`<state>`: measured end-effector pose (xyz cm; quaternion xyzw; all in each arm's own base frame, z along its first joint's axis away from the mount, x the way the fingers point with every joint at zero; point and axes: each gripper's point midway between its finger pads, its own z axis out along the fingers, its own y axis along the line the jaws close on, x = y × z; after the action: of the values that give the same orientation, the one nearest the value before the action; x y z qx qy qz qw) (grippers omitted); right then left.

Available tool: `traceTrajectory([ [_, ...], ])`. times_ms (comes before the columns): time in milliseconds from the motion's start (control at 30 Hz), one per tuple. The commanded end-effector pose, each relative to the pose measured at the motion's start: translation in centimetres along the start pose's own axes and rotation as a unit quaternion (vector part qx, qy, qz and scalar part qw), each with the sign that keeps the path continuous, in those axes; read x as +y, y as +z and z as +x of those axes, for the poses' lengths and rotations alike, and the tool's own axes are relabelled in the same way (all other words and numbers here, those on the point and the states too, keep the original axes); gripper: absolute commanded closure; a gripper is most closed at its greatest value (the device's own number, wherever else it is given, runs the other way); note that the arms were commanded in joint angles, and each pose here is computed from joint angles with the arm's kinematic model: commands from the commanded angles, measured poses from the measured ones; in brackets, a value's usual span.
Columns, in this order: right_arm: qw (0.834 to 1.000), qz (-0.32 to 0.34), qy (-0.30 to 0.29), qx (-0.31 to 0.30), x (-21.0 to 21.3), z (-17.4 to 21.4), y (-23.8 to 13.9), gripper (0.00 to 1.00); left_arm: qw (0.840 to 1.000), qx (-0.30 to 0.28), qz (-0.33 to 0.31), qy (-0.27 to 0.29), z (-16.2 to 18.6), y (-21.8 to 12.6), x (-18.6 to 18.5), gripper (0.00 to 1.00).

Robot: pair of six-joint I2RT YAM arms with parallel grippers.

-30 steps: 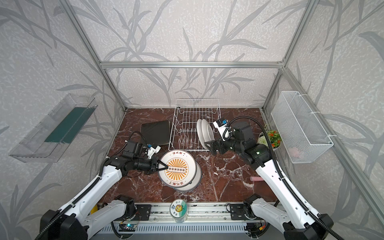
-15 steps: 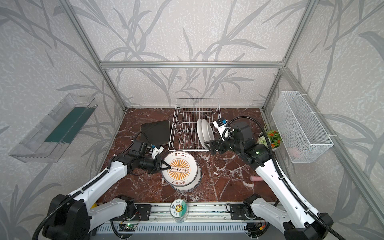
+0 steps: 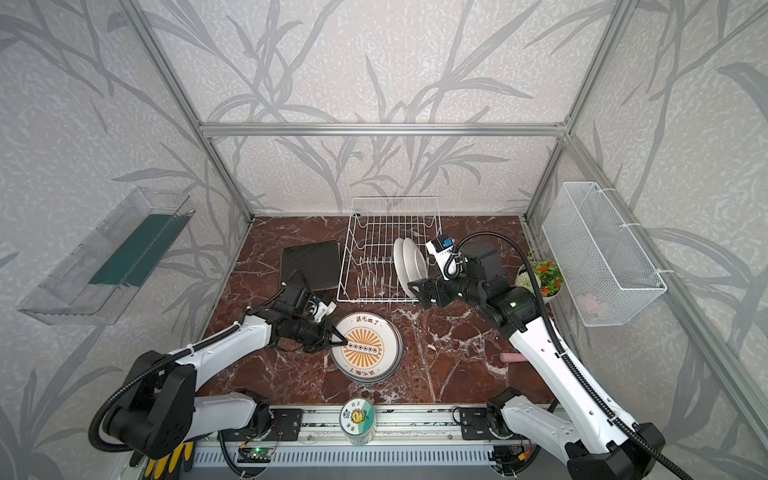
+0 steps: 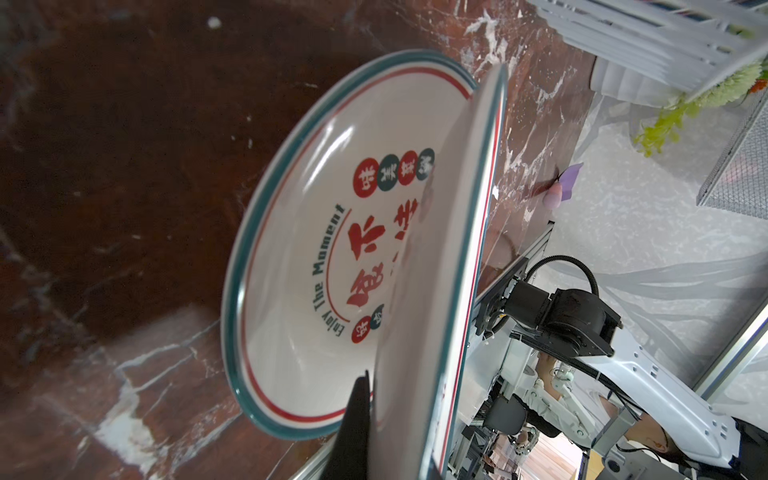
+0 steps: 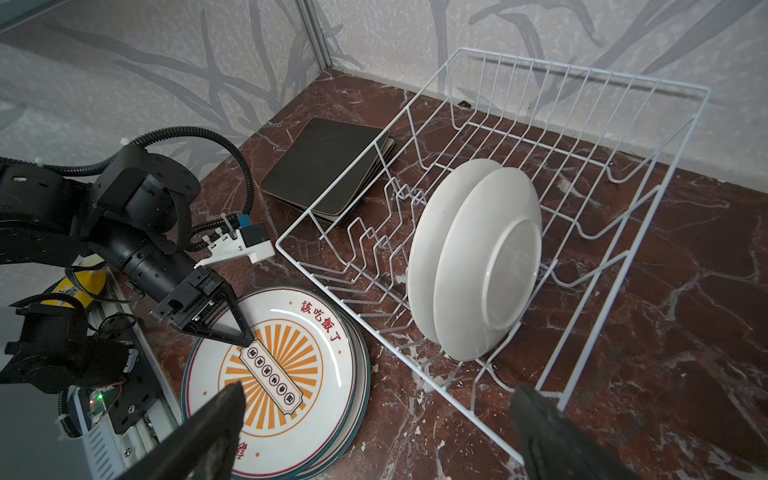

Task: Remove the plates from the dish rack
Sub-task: 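Lower the patterned plate flat onto the red-text plate with the left gripper, then open the left gripper and lift it off the stacked plates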

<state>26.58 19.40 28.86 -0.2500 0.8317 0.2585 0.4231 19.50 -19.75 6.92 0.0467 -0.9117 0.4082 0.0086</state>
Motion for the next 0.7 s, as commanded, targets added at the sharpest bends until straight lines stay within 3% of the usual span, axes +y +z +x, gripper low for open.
traceTrajectory([
  [0,1.000,0.005,-0.007,-0.001,-0.2,0.1,0.4,0.01,1.000,-0.013,0.017,0.008,-0.8,0.5,-0.5,1.00],
  [133,1.000,0.005,-0.009,-0.002,-0.2,0.0,0.5,0.01,1.000,-0.012,0.009,0.009,-0.9,0.7,-0.1,0.91],
  [333,1.000,0.003,-0.005,-0.005,-0.2,-0.2,0.7,0.01,1.000,-0.013,-0.004,0.003,-0.7,0.7,0.4,0.50],
  [667,1.000,-0.001,-0.004,-0.010,-0.1,-0.5,0.7,0.01,1.000,-0.011,-0.028,-0.003,-0.4,-0.2,0.3,0.31],
])
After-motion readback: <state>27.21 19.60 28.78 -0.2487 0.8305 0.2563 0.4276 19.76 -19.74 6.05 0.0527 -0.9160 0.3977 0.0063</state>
